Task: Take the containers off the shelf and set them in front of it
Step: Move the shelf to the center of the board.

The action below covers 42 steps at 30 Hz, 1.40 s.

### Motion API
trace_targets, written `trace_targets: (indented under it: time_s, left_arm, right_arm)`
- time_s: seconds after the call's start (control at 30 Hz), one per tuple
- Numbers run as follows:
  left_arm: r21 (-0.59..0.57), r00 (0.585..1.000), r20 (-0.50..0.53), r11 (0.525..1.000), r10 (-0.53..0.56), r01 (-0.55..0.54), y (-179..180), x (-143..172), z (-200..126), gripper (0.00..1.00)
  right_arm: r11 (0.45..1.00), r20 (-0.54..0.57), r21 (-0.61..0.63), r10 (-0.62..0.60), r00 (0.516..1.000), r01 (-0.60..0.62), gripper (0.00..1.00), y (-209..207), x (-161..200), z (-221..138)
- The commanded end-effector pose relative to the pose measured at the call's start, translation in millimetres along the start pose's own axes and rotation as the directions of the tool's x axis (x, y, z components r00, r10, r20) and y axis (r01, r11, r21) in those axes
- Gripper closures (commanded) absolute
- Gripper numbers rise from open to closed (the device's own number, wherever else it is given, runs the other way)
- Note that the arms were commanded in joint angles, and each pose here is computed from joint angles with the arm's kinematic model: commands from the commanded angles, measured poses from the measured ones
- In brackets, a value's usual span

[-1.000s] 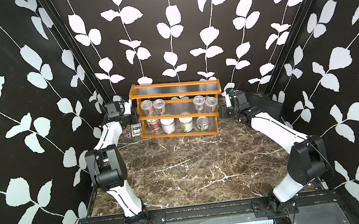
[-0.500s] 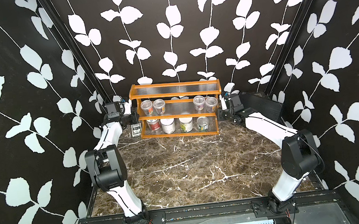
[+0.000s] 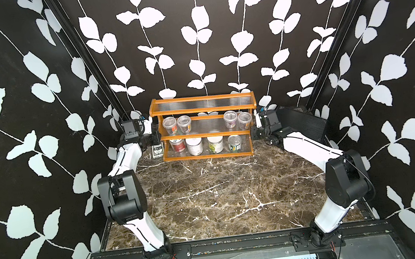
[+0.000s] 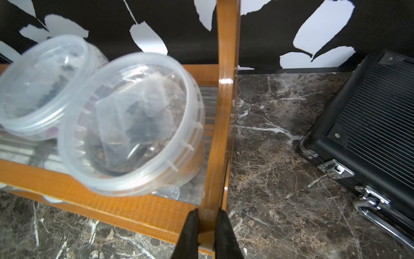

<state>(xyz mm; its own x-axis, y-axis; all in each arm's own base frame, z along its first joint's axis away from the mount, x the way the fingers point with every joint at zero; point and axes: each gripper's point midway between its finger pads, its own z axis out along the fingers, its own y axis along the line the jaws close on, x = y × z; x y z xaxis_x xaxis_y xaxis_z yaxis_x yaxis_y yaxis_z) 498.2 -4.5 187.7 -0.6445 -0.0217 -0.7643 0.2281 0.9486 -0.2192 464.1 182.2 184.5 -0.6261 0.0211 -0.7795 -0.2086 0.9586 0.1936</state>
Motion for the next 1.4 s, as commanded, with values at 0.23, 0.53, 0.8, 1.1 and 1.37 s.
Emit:
trace_targets:
  time_s: [0.23,0.53,0.8,1.1,1.37]
  left_arm:
    - [0.128,1.0,-0.008,0.992,0.017,-0.016,-61.9,23.6,-30.0,1.0]
    - [0.159,0.999,-0.037,0.987,0.015,-0.009,-95.2,49.5,-43.5,1.0]
    - [0.183,0.998,-0.064,0.983,0.017,-0.005,-125.9,74.5,-48.5,1.0]
    - [0.159,0.998,-0.054,0.987,0.018,-0.009,-133.5,84.2,-44.5,1.0]
    - [0.143,1.0,0.015,0.989,0.021,-0.023,-135.3,73.3,-24.7,1.0]
  right_arm:
    - [0.999,0.018,0.027,-0.04,0.999,0.04,0.95,-15.7,14.5,-35.6]
    - [0.998,0.013,0.062,-0.033,0.999,0.032,0.95,-49.2,30.6,-62.9]
    - [0.995,0.013,0.101,-0.022,1.0,0.02,0.95,-74.6,44.3,-82.4]
    - [0.993,0.062,0.119,-0.028,0.998,0.021,0.96,-99.3,47.2,-91.6]
    - [0.988,0.098,0.153,-0.046,0.994,0.031,0.96,-112.4,41.8,-87.1]
